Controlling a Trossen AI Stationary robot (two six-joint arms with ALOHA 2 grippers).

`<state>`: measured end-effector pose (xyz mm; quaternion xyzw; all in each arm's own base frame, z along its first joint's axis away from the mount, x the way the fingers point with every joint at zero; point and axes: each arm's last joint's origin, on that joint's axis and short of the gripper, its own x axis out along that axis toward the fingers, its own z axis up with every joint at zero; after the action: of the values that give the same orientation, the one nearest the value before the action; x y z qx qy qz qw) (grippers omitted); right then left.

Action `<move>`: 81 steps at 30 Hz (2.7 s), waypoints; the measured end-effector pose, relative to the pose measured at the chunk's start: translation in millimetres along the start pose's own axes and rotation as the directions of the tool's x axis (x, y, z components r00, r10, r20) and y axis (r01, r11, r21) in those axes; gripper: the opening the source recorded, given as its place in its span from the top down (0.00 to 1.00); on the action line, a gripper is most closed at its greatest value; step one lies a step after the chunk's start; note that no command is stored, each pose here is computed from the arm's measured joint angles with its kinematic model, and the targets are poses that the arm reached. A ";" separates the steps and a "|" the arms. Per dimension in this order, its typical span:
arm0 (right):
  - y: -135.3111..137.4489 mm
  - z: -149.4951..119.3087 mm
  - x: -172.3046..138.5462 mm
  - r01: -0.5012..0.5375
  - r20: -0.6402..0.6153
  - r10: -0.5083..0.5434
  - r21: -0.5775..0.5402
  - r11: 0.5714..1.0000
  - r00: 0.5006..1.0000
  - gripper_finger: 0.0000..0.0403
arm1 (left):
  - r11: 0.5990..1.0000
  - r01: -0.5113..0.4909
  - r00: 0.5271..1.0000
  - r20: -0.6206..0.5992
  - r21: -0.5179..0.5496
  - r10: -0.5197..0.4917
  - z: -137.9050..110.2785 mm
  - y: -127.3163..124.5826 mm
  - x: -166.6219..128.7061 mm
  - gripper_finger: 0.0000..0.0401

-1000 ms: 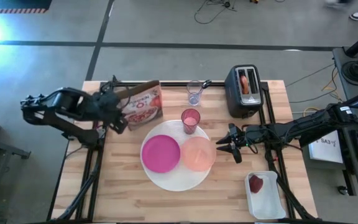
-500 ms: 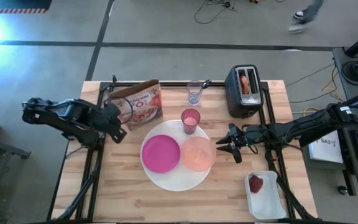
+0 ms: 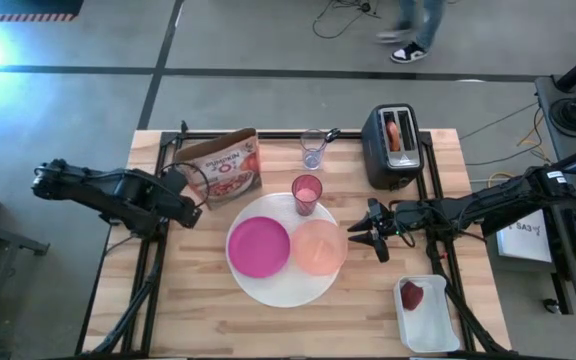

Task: Arrange a breakfast setting
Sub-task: Pour the cereal from the orange cereal box into the orange bowl on the white mat

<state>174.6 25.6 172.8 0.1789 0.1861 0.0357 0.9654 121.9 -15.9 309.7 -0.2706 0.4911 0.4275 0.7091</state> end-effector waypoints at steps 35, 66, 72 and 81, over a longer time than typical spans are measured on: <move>0.0 0.1 0.0 0.000 0.000 0.000 0.000 1.000 1.000 0.68 | 0.990 -0.129 0.885 0.445 -0.051 0.139 -4.2 -9.0 57.1 0.34; 0.0 0.1 0.0 0.000 0.000 0.000 0.000 1.000 1.000 0.68 | 0.978 -0.207 0.879 0.435 -0.017 0.194 -1.4 -1.5 49.2 0.34; 0.0 0.1 0.0 0.000 0.000 0.000 0.000 1.000 1.000 0.68 | 0.978 -0.209 0.871 0.456 0.013 0.181 0.7 -4.3 51.0 0.34; 0.0 0.1 0.0 0.000 0.000 0.000 0.000 1.000 1.000 0.68 | 0.979 -0.192 0.852 0.505 0.061 0.136 15.6 -13.4 53.2 0.34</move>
<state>174.6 25.6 172.9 0.1789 0.1860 0.0357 0.9655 149.0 8.2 265.7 -0.0689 0.3354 0.5143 0.7863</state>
